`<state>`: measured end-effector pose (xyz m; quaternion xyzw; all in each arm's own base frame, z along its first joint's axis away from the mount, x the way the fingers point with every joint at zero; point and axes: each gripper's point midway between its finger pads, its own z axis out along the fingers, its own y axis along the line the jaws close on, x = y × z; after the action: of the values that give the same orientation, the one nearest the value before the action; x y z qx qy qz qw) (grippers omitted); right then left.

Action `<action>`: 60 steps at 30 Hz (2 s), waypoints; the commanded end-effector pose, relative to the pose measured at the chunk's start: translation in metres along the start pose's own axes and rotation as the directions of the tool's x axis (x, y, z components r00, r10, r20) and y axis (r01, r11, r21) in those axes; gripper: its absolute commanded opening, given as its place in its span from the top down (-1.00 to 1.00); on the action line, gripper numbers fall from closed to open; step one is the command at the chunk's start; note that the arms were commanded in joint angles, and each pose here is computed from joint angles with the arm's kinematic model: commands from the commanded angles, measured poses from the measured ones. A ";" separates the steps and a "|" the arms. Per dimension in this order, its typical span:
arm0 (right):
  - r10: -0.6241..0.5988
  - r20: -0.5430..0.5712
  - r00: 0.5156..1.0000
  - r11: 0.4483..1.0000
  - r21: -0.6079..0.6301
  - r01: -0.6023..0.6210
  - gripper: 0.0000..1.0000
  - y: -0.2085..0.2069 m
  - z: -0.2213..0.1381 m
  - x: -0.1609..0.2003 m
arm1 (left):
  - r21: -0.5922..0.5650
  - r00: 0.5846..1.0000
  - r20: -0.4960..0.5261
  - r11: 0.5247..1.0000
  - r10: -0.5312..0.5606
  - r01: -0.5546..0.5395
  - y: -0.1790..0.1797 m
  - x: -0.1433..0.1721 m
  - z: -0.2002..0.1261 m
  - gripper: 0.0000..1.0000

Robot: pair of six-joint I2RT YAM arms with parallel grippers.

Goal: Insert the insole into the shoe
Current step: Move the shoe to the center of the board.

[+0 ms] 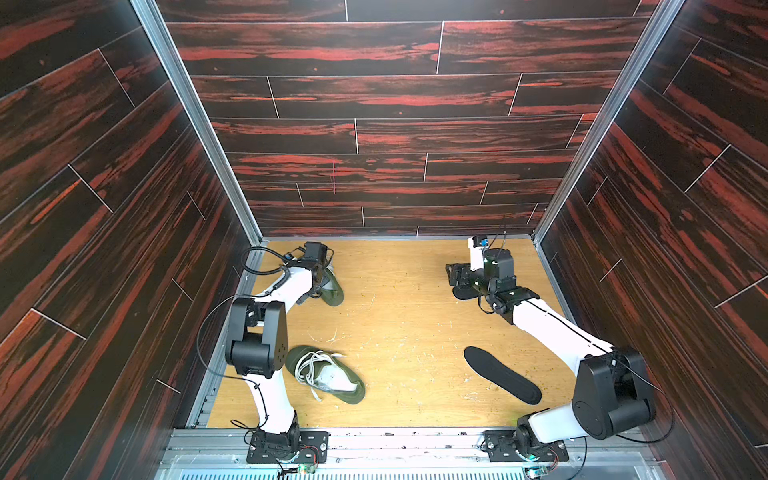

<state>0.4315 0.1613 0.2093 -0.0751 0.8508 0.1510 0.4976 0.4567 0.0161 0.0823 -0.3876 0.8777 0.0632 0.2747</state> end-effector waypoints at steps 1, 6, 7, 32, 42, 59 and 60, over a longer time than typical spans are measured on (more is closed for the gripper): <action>-0.015 -0.003 1.000 1.000 -0.016 0.015 -0.77 0.008 0.003 -0.004 | -0.051 1.000 0.012 0.999 -0.010 0.011 0.002 -0.010 0.001 -0.63; -0.027 -0.004 1.000 0.999 -0.039 0.027 -0.76 0.017 0.002 -0.006 | -0.089 1.000 -0.013 0.996 -0.008 0.007 0.001 -0.009 0.018 -0.46; -0.031 -0.005 1.000 0.999 -0.043 0.030 -0.76 0.019 0.002 -0.005 | -0.092 1.000 -0.019 0.996 -0.003 0.001 0.000 -0.007 0.021 -0.42; 0.058 -0.190 0.980 0.991 -0.104 -0.079 -0.74 0.049 -0.009 0.038 | 0.246 0.985 -0.141 0.967 0.104 -0.067 -0.076 0.053 -0.007 1.00; 0.115 -0.258 0.959 0.990 -0.049 -0.132 -0.73 0.040 -0.006 0.060 | 0.292 0.985 -0.093 0.950 0.143 -0.111 -0.123 0.126 -0.066 1.00; 0.126 -0.324 0.938 0.990 -0.013 -0.138 -0.73 0.031 -0.003 0.095 | 0.282 0.964 -0.063 0.931 0.259 -0.231 -0.131 0.181 -0.091 0.41; 0.127 -0.325 0.937 0.990 -0.015 -0.139 -0.73 0.031 -0.003 0.095 | 0.282 0.962 -0.058 0.929 0.267 -0.241 -0.129 0.179 -0.093 0.33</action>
<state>0.3755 0.1920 0.1460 -0.0529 0.9148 0.1912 0.3519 0.4139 -0.2366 0.0538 -0.2297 0.9392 -0.0601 0.2482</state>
